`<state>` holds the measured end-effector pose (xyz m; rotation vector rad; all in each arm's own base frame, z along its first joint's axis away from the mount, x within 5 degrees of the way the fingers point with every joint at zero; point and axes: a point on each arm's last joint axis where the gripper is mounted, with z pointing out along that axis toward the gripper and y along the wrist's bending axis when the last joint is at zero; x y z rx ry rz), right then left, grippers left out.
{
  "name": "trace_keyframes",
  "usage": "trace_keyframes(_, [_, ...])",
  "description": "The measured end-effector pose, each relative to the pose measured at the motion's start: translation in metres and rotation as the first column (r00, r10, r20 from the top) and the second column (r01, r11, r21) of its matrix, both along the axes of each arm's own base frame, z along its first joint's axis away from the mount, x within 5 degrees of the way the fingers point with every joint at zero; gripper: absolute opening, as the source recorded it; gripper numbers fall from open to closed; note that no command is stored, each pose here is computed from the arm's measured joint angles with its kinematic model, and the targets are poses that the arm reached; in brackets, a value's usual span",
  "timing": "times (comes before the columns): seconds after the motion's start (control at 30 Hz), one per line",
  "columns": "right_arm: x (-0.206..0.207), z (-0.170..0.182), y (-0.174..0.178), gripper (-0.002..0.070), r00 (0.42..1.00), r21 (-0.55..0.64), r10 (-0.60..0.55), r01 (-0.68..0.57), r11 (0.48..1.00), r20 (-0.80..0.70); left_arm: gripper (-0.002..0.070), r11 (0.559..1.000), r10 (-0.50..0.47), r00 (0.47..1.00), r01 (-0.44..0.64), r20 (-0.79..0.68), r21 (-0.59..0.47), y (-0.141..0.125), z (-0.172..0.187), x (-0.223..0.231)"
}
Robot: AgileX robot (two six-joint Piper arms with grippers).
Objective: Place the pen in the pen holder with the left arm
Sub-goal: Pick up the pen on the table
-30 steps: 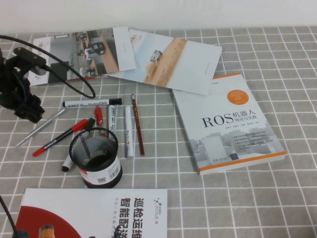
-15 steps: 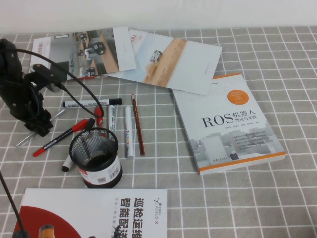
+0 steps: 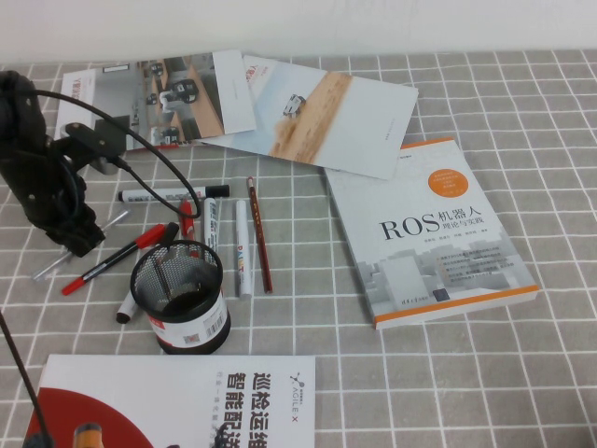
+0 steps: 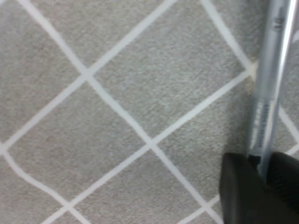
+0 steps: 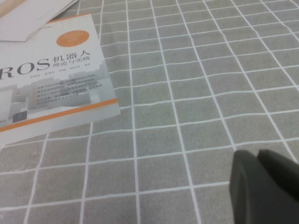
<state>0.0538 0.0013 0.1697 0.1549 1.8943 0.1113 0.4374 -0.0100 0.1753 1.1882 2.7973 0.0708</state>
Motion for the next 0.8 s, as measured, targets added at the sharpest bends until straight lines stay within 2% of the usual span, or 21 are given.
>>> trace_keyframes(0.1, [0.000,0.000,0.000,-0.0015,1.000,0.002,0.000,0.000,1.000,0.000,0.0050,1.000,0.004,1.000,-0.004,-0.005,-0.006,-0.001,0.000,0.000])
trace_keyframes(0.53, [0.000,0.000,0.000,-0.0015,1.000,0.010,0.000,0.000,1.000,0.000,0.0048,0.999,0.032,0.999,-0.032,0.004,-0.004,0.000,0.006,-0.002])
trace_keyframes(0.63, [0.000,0.000,0.000,-0.0015,1.000,0.010,0.000,0.000,1.000,0.000,0.0048,0.999,0.051,0.998,-0.050,0.032,-0.014,0.000,0.021,-0.006])
trace_keyframes(0.8, [0.000,0.000,0.000,-0.0015,1.000,0.010,0.000,0.000,1.000,0.000,0.0048,0.991,0.099,0.985,-0.085,0.145,-0.099,-0.005,0.077,-0.020])
